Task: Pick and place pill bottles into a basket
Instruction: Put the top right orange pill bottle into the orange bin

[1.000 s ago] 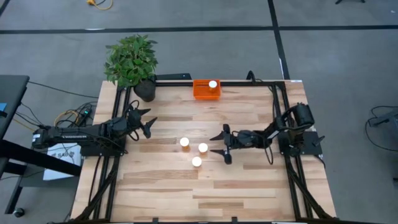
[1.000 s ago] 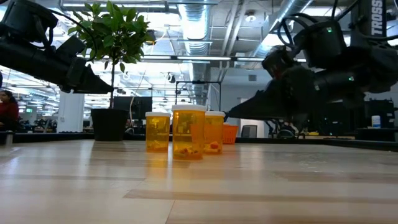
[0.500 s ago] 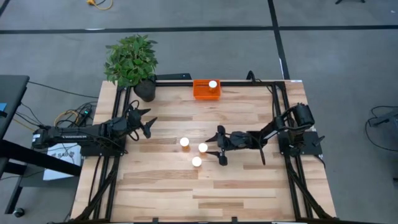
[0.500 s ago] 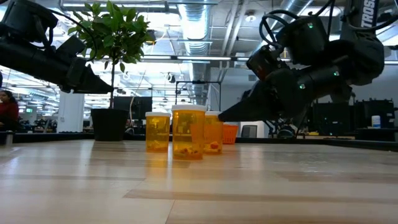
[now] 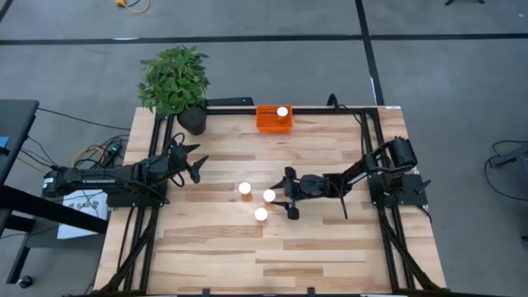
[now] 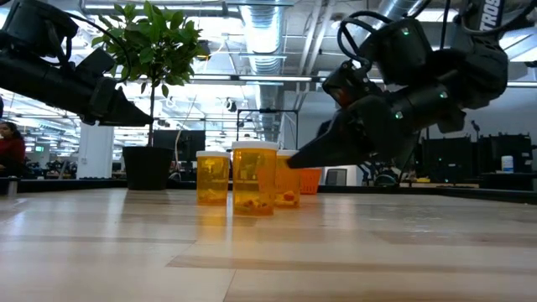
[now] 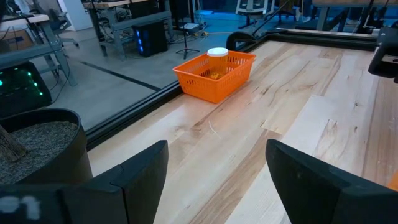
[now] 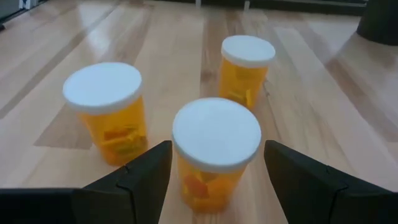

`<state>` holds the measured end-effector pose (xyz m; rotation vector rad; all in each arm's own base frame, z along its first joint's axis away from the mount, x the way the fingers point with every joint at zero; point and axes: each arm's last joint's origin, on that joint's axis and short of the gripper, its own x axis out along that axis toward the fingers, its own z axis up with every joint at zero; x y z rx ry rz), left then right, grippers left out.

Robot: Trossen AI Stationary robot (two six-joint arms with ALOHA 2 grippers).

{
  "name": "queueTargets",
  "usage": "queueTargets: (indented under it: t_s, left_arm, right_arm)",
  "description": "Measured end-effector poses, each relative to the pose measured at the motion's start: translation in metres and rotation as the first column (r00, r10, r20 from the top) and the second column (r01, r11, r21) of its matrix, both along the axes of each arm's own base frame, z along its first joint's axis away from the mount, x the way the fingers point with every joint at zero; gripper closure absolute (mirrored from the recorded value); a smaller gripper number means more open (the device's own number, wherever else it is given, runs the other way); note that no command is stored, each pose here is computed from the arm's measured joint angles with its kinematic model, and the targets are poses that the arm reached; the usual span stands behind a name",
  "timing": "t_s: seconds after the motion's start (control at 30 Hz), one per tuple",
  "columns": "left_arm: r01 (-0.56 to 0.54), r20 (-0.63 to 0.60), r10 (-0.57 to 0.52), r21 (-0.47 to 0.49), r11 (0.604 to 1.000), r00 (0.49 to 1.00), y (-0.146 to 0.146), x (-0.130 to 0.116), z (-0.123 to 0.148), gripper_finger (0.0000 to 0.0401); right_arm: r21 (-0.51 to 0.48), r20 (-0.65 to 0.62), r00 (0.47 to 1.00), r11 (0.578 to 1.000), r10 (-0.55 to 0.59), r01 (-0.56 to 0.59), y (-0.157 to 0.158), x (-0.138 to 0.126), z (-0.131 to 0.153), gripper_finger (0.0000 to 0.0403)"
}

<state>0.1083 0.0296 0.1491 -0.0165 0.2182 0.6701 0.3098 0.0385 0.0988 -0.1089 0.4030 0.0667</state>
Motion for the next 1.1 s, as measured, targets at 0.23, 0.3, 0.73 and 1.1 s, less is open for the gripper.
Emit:
queueTargets:
  t_s: [0.23,0.3,0.73,1.1]
  left_arm:
    - [0.0,0.0,0.0,0.0,1.0,1.0,0.0,0.0,0.0,0.0138]
    - [0.0,0.0,0.0,0.0,1.0,1.0,0.0,0.0,0.0,0.0138]
    - [0.0,0.0,0.0,0.0,1.0,1.0,0.0,0.0,0.0,0.0138]
    - [0.0,0.0,0.0,0.0,1.0,1.0,0.0,0.0,0.0,0.0138]
  right_arm:
    - [-0.011,0.001,1.0,1.0,0.005,-0.005,0.0006,0.0042,0.0025,0.0152]
    - [-0.011,-0.004,1.0,1.0,0.006,-0.006,0.0007,0.0055,0.003,0.0152]
    - [-0.015,-0.035,0.999,1.0,0.004,-0.005,0.0009,0.01,0.004,0.0174]
    - [-0.015,-0.034,0.999,1.0,0.004,-0.004,0.0008,0.01,0.004,0.0211]
